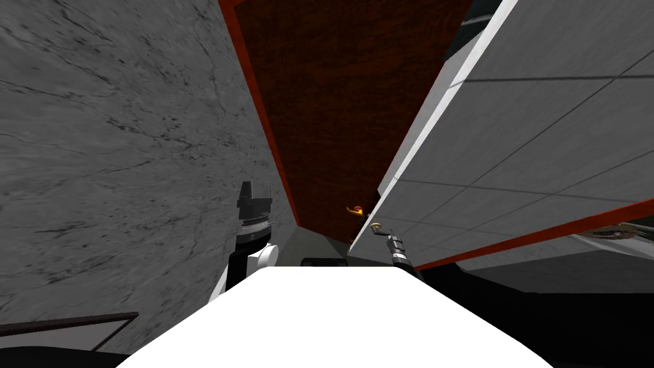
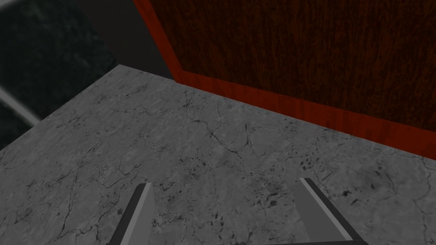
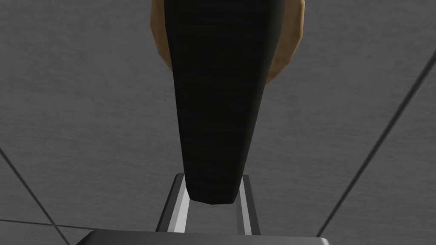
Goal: Pull the door open
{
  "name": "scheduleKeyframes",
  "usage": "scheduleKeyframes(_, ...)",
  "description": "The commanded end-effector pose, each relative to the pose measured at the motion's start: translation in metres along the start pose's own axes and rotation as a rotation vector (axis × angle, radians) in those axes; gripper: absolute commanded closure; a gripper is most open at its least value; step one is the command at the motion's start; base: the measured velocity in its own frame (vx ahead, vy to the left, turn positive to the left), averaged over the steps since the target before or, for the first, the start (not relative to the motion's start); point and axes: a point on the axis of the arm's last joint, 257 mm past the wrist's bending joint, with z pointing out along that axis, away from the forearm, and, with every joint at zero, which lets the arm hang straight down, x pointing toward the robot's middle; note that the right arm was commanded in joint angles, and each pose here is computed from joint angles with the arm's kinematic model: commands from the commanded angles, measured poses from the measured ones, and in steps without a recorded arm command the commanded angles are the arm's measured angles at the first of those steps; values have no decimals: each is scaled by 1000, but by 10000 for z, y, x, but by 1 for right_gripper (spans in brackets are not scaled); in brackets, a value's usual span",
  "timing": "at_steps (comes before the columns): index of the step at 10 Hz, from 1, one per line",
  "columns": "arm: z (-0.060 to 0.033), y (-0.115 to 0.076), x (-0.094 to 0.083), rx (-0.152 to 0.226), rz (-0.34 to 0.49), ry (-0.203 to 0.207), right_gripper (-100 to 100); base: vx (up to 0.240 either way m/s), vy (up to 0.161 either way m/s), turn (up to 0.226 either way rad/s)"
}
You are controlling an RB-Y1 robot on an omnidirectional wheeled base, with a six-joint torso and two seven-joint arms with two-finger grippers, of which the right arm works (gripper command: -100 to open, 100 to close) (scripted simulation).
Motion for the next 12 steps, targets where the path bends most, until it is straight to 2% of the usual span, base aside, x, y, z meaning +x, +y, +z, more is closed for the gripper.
scheduleKeyframes(1, 18, -14, -34, 6, -3, 1, 100, -179, 11, 55)
scheduleKeyframes(7, 253, 48, 383, -15, 15, 89, 100, -145, -27, 79)
scheduleKeyframes(8, 253, 48, 383, -15, 15, 89, 100, -64, -28, 63)
scheduleKeyframes(10, 331, 83, 549, -25, 21, 121, 100, -75, -36, 69)
scheduleKeyframes(12, 349, 92, 589, -27, 22, 129, 100, -61, -34, 40)
